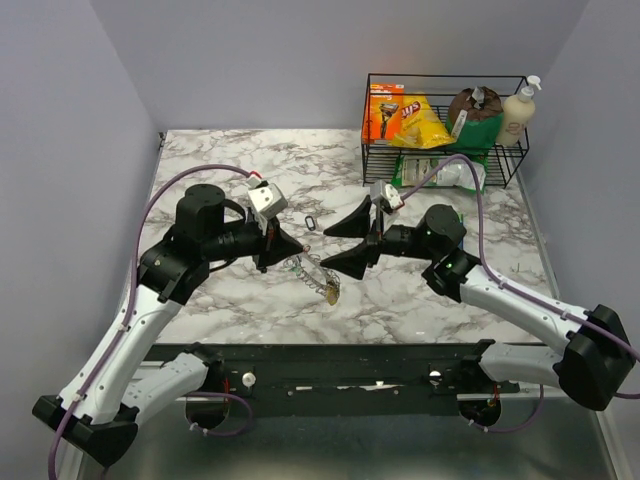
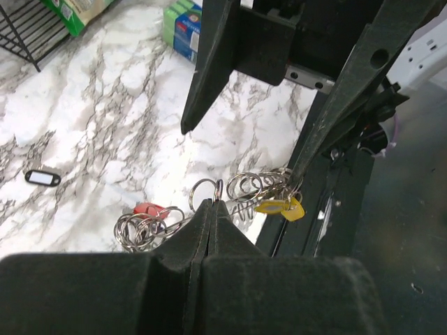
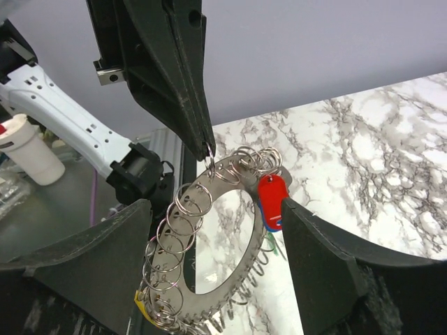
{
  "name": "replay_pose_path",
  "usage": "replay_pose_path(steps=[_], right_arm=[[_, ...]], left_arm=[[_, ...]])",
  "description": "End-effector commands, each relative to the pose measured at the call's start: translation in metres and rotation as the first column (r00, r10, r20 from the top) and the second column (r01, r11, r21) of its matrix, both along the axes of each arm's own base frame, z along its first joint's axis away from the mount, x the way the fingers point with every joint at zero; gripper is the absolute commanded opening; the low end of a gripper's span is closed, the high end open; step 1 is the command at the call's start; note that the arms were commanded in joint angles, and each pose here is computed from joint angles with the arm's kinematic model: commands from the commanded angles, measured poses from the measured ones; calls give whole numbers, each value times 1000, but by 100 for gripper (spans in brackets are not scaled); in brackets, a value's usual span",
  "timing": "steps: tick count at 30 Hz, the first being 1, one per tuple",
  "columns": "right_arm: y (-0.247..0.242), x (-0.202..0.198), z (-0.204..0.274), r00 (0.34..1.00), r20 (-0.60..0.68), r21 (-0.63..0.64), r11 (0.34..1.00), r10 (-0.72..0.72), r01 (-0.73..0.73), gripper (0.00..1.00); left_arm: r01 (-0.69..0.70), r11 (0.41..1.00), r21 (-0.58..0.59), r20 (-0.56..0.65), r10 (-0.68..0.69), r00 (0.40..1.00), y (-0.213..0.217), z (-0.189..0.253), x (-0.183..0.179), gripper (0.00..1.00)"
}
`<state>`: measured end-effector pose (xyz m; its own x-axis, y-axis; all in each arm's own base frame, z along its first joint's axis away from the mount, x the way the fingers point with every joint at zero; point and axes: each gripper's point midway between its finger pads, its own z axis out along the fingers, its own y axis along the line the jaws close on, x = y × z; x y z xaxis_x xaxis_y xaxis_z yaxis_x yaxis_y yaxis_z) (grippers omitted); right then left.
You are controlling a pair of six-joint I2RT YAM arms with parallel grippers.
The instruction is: Put the keys on the keyring
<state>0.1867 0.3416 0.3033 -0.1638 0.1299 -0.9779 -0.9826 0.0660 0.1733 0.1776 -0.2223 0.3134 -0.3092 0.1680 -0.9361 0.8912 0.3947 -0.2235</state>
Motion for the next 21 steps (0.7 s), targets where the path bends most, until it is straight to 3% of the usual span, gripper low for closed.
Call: replay_pose_path(steps=[1,11,21], right_arm=[[-2,8,9,998,48,-14,999,-43,43,83],[4,10,3,998,61,-44,999,0,3,83],[16,5,-13,992,50,-105,988,115,-110,79]], left_arm=[[-14,993,113,10,13,1000,10,-6,0,0],[-20,967,253,-39,30,999,17,-13,2,0],[69,922,380,-87,-39,995,-2,-21,-4,0]])
